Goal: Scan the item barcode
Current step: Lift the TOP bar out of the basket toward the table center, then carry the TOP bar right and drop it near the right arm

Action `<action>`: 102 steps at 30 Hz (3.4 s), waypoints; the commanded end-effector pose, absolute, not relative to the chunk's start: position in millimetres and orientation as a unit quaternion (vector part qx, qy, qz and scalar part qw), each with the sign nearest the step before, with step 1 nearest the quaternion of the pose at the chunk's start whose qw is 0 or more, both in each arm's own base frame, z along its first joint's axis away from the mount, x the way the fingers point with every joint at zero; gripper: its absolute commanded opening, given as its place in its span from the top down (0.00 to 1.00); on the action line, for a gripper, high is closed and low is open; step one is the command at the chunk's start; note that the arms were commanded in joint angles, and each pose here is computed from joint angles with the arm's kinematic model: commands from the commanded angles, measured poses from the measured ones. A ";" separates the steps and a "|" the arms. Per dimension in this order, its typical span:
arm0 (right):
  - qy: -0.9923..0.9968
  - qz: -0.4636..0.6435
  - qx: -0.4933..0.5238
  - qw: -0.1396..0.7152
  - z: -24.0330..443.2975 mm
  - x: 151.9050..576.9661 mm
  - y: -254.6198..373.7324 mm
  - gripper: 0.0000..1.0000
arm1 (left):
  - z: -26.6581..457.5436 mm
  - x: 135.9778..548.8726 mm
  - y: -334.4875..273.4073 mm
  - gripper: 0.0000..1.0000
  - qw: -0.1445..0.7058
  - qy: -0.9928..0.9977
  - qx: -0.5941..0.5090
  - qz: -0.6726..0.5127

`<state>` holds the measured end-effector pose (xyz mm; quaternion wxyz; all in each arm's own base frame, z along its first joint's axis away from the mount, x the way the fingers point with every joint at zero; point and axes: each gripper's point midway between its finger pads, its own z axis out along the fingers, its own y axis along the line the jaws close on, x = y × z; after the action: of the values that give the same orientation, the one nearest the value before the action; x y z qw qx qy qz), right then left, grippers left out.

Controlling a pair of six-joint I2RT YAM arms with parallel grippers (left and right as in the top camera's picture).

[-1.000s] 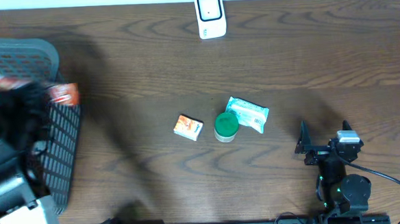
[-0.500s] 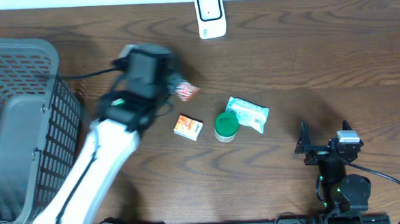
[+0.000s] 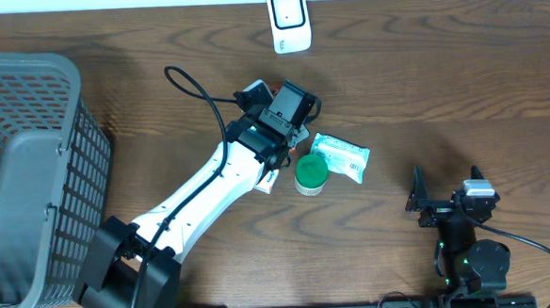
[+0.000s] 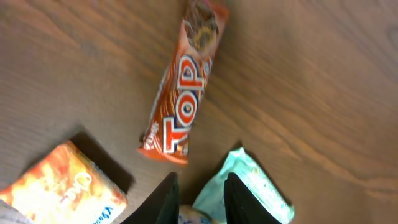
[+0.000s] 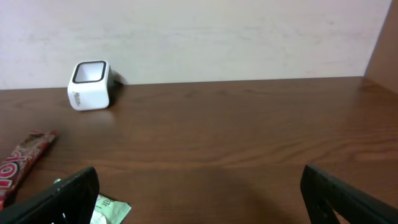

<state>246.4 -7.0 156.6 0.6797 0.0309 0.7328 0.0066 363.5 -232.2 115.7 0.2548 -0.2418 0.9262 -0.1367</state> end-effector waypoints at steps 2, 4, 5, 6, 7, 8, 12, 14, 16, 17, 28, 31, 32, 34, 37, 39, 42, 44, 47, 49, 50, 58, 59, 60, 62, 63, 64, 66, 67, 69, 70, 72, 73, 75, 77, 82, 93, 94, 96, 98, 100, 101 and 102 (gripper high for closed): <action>0.733 0.012 0.035 0.680 156.3 246.1 -7.1 0.01 | 128.1 377.3 -215.5 0.66 0.301 0.915 -0.245 -0.107; 0.733 0.012 0.035 0.680 156.3 246.1 -7.2 0.01 | 130.4 381.7 -214.4 0.54 0.309 0.915 -0.237 -0.107; 0.733 0.012 0.035 0.680 156.3 246.1 -7.1 0.01 | 132.0 384.4 -214.4 0.50 0.315 0.916 -0.226 -0.106; 0.733 0.012 0.035 0.680 156.3 246.1 -7.2 0.01 | 134.0 387.5 -214.4 0.46 0.322 0.918 -0.207 -0.103; 0.733 0.012 0.035 0.680 156.3 246.1 -7.2 0.01 | 135.6 390.6 -214.4 0.43 0.329 0.921 -0.185 -0.098; 0.733 0.012 0.036 0.680 156.3 246.1 -7.2 0.01 | 135.8 393.3 -213.9 0.40 0.334 0.923 -0.166 -0.092; 0.733 0.012 0.036 0.680 156.3 246.1 -7.2 0.01 | 126.7 400.7 -203.2 0.37 0.334 0.933 -0.120 -0.061; 0.733 0.012 0.035 0.680 156.3 246.1 -7.1 0.01 | 115.8 403.6 -197.7 0.36 0.326 0.938 -0.105 -0.044; 0.733 0.012 0.035 0.680 156.3 246.1 -7.2 0.01 | 101.5 404.2 -196.6 0.35 0.313 0.945 -0.088 -0.031; 0.733 0.012 0.035 0.680 156.3 246.1 -7.2 0.01 | 93.5 403.9 -196.7 0.35 0.305 0.949 -0.080 -0.026; 0.733 0.012 0.035 0.680 156.3 246.1 -7.2 0.01 | 26.5 401.3 -220.3 0.34 0.240 0.969 -0.026 -0.044; 0.733 0.012 0.035 0.680 156.3 246.1 -7.2 0.01 | 21.4 402.5 -221.2 0.34 0.239 0.970 -0.026 -0.044; 0.733 0.012 0.035 0.680 156.3 246.1 -7.2 0.01 | 20.4 402.9 -221.4 0.34 0.239 0.970 -0.026 -0.044; 0.733 0.012 0.035 0.680 156.3 246.1 -7.1 0.01 | 17.2 403.0 -223.0 0.34 0.237 0.970 -0.026 -0.047; 0.733 0.012 0.035 0.680 156.3 246.1 -7.1 0.01 | 10.8 399.9 -231.5 0.38 0.223 0.972 -0.022 -0.068; 0.733 0.012 0.035 0.680 156.3 246.1 -7.1 0.01 | 7.0 397.0 -234.3 0.66 0.213 0.974 -0.029 -0.077; 0.733 0.012 0.035 0.680 156.3 246.1 -7.1 0.01 | 5.9 395.0 -232.8 0.82 0.208 0.975 -0.037 -0.075; 0.733 0.012 0.035 0.680 156.3 246.1 -7.2 0.01 | 5.1 393.5 -232.0 0.91 0.205 0.975 -0.036 -0.073; 0.733 0.012 0.035 0.680 156.3 246.1 -7.2 0.01 | 4.6 391.4 -230.6 0.92 0.201 0.976 -0.036 -0.070; 0.733 0.012 0.035 0.680 156.3 246.1 -7.1 0.01 | 5.8 389.8 -229.6 0.93 0.199 0.977 -0.036 -0.068; 0.733 0.012 0.035 0.680 156.3 246.1 -7.1 0.01 | 7.6 389.7 -229.3 0.93 0.199 0.977 -0.033 -0.068; 0.733 0.012 0.035 0.680 156.3 246.1 -7.2 0.01 | 58.7 395.7 -233.0 0.93 0.245 0.965 -0.011 -0.092; 0.733 0.012 0.035 0.680 156.3 246.1 -7.1 0.01 | 67.6 396.5 -233.8 0.93 0.253 0.962 -0.012 -0.097; 0.733 0.012 0.035 0.680 156.3 246.1 -7.2 0.01 | 78.0 397.3 -234.3 0.93 0.263 0.959 -0.012 -0.104; 0.733 0.012 0.035 0.680 156.3 246.1 -7.1 0.01 | 95.1 397.7 -235.5 0.93 0.278 0.954 -0.013 -0.115; 0.733 0.012 0.035 0.680 156.3 246.1 -7.1 0.01 | 101.3 397.7 -236.0 0.93 0.283 0.952 -0.013 -0.119; 0.733 0.012 0.035 0.680 156.3 246.1 -7.2 0.01 | 108.3 396.2 -238.0 0.93 0.286 0.950 -0.011 -0.127; 0.733 0.012 0.035 0.680 156.3 246.1 -7.2 0.01 | 116.7 390.1 -248.4 0.93 0.281 0.947 0.000 -0.154; 0.733 0.012 0.035 0.680 156.3 246.1 -7.1 0.01 | 118.6 386.1 -254.5 0.93 0.274 0.947 0.007 -0.168; 0.733 0.012 0.035 0.680 156.3 246.1 -7.2 0.01 | 119.7 375.4 -270.1 0.93 0.254 0.946 0.025 -0.200; 0.733 0.012 0.035 0.680 156.3 246.1 -7.2 0.01 | 119.5 369.0 -278.3 0.93 0.243 0.945 0.035 -0.214; 0.733 0.012 0.035 0.680 156.3 246.1 -7.1 0.01 | 119.5 356.0 -294.1 0.93 0.227 0.944 0.055 -0.234; 0.733 0.012 0.036 0.680 156.3 246.1 -7.2 0.01 | 119.7 350.6 -300.5 0.92 0.223 0.943 0.064 -0.238; 0.733 0.012 0.035 0.680 156.3 246.1 -7.1 0.01 | 119.7 338.6 -313.9 0.93 0.219 0.942 0.083 -0.242; 0.733 0.012 0.035 0.680 156.3 246.1 -7.2 0.01 | 119.7 324.5 -328.6 0.93 0.214 0.939 0.103 -0.247; 0.733 0.012 0.035 0.680 156.3 246.1 -7.1 0.01 | 119.3 296.1 -354.3 0.93 0.203 0.935 0.142 -0.256; 0.733 0.012 0.035 0.680 156.3 246.1 -7.2 0.01 | 109.5 268.5 -373.9 0.26 0.186 0.932 0.184 -0.252; 0.733 0.012 0.035 0.680 156.3 246.1 -7.2 0.01 | 111.4 268.4 -373.8 0.26 0.190 0.929 0.194 -0.252; 0.733 0.012 0.035 0.680 156.3 246.1 -7.1 0.01 | 119.0 271.6 -369.0 0.25 0.208 0.926 0.203 -0.241; 0.733 0.012 0.036 0.680 156.3 246.1 -7.2 0.01 | 128.0 275.9 -360.4 0.25 0.227 0.927 0.198 -0.224; 0.733 0.012 0.035 0.680 156.3 246.1 -7.2 0.01 | 143.4 280.5 -347.6 0.25 0.256 0.925 0.198 -0.201; 0.733 0.012 0.035 0.680 156.3 246.1 -7.2 0.01 | 150.7 282.9 -342.0 0.25 0.270 0.923 0.197 -0.192; 0.733 0.012 0.035 0.680 156.3 246.1 -7.2 0.01 | 162.3 286.6 -333.7 0.24 0.291 0.920 0.191 -0.179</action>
<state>246.4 -7.0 156.6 0.6797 0.0309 0.7328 0.0066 270.0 -355.3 115.1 0.2046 0.1928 0.9361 -0.2116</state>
